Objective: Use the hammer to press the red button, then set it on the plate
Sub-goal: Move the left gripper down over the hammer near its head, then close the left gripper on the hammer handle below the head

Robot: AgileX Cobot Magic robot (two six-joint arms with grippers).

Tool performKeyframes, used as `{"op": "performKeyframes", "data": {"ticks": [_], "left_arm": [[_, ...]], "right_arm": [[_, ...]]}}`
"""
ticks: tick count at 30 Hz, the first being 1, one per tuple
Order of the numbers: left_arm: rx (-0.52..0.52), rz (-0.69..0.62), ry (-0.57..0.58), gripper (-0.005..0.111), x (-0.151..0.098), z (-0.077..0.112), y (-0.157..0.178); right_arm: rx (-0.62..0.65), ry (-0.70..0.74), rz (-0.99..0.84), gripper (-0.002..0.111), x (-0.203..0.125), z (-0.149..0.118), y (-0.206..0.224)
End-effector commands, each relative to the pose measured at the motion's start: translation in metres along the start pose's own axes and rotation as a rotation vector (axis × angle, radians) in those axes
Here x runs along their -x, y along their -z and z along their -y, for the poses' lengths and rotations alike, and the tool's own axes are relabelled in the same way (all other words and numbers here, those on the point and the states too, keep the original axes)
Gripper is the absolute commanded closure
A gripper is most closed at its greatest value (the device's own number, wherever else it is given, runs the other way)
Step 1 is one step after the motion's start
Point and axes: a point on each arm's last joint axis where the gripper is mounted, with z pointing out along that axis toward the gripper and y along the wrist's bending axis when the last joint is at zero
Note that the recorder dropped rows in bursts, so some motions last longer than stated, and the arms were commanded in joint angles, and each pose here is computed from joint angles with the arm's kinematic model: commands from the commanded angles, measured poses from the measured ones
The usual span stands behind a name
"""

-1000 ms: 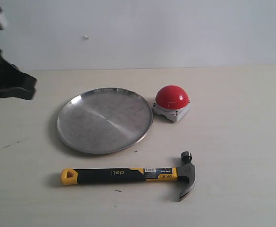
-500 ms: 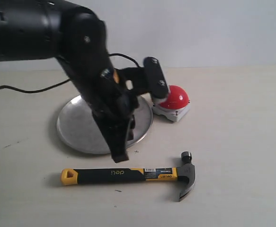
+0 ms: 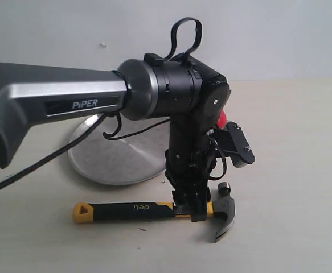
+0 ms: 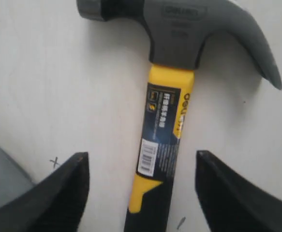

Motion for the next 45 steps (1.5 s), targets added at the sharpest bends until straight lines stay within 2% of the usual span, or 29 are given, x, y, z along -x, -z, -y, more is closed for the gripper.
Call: {"op": "performKeyframes", "data": {"ticks": [1, 8, 13, 34, 36, 38, 44, 45], "left_arm": [[-0.013, 0.006, 0.007, 0.035, 0.007, 0.001, -0.005], [-0.057, 0.034, -0.047, 0.035, 0.012, 0.005, -0.019], [-0.038, 0.062, -0.047, 0.035, 0.016, 0.003, -0.026], [-0.099, -0.007, -0.045, 0.037, 0.013, 0.007, -0.05], [-0.099, -0.007, -0.045, 0.044, 0.013, 0.007, -0.05], [-0.099, -0.007, -0.045, 0.057, 0.013, 0.007, -0.05], [-0.098, -0.005, -0.045, 0.107, 0.013, 0.007, -0.05], [-0.098, -0.005, -0.045, 0.106, 0.013, 0.007, -0.05]], "right_arm": [[-0.009, 0.005, 0.012, 0.108, 0.0, 0.001, 0.0], [-0.009, 0.005, 0.012, 0.108, 0.0, 0.001, 0.0], [-0.008, 0.0, 0.012, 0.108, 0.0, 0.001, 0.0], [-0.009, 0.004, 0.012, 0.108, 0.0, 0.001, 0.0], [-0.009, 0.004, 0.012, 0.108, 0.0, 0.001, 0.0], [-0.009, 0.004, 0.012, 0.108, 0.0, 0.001, 0.0], [-0.008, 0.0, 0.012, 0.108, 0.0, 0.001, 0.0], [-0.008, 0.0, 0.012, 0.108, 0.0, 0.001, 0.0]]}}
